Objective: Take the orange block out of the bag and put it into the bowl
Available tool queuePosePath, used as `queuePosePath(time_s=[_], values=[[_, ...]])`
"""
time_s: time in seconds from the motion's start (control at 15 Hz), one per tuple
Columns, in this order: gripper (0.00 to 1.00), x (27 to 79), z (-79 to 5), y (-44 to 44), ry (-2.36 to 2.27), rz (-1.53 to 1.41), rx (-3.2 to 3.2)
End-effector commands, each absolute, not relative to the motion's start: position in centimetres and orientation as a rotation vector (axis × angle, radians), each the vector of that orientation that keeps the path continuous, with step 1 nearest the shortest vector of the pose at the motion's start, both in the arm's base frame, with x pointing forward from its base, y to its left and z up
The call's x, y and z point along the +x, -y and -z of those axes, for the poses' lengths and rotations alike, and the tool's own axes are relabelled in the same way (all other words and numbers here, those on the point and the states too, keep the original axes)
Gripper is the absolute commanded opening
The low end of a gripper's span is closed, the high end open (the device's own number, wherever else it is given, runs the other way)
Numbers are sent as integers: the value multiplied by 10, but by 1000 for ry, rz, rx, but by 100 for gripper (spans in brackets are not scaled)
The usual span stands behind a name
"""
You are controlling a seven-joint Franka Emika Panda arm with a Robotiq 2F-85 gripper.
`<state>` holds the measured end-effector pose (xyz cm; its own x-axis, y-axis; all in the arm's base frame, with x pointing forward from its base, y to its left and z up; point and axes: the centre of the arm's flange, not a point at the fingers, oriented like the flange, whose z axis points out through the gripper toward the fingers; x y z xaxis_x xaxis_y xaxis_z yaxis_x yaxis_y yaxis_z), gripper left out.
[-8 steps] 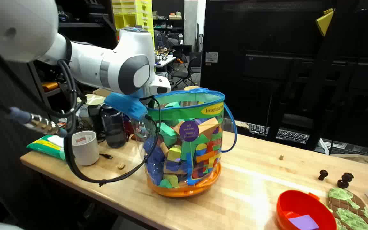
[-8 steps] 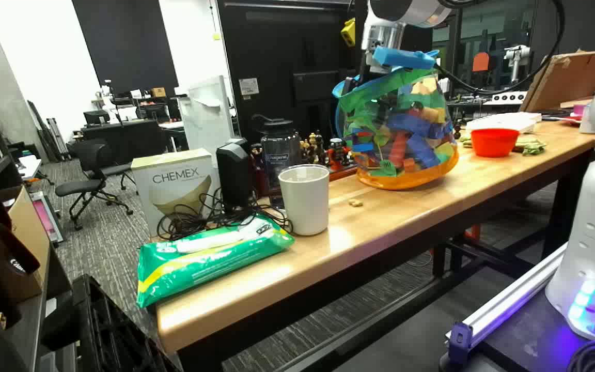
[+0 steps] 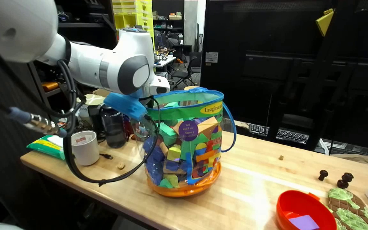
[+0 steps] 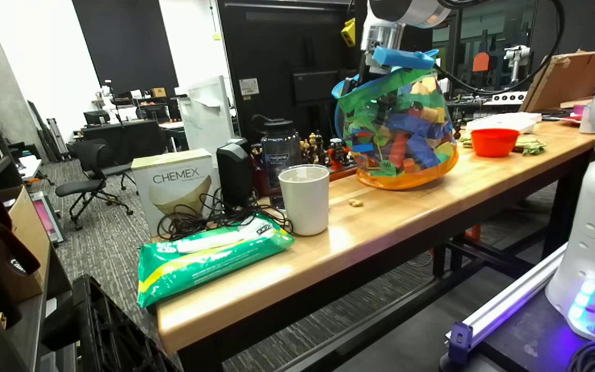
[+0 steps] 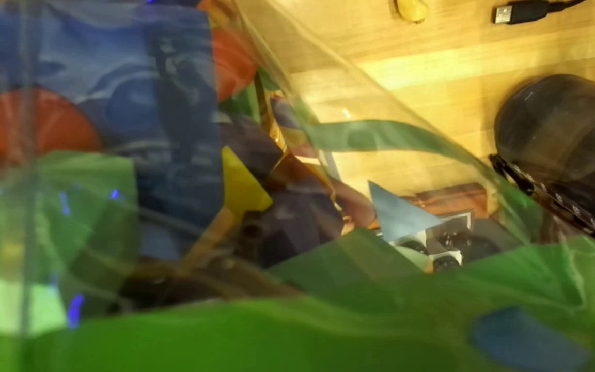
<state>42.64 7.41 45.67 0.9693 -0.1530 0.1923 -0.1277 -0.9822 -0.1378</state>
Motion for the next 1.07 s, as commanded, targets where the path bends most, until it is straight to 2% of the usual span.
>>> queuePosePath(time_s=[0.0, 0.53, 1.0], values=[[100, 426, -457, -74, -214, 307, -2994], [100, 424, -461, -72, -236, 309, -3008], [100, 411, -502, -52, -397, 471, -3020]])
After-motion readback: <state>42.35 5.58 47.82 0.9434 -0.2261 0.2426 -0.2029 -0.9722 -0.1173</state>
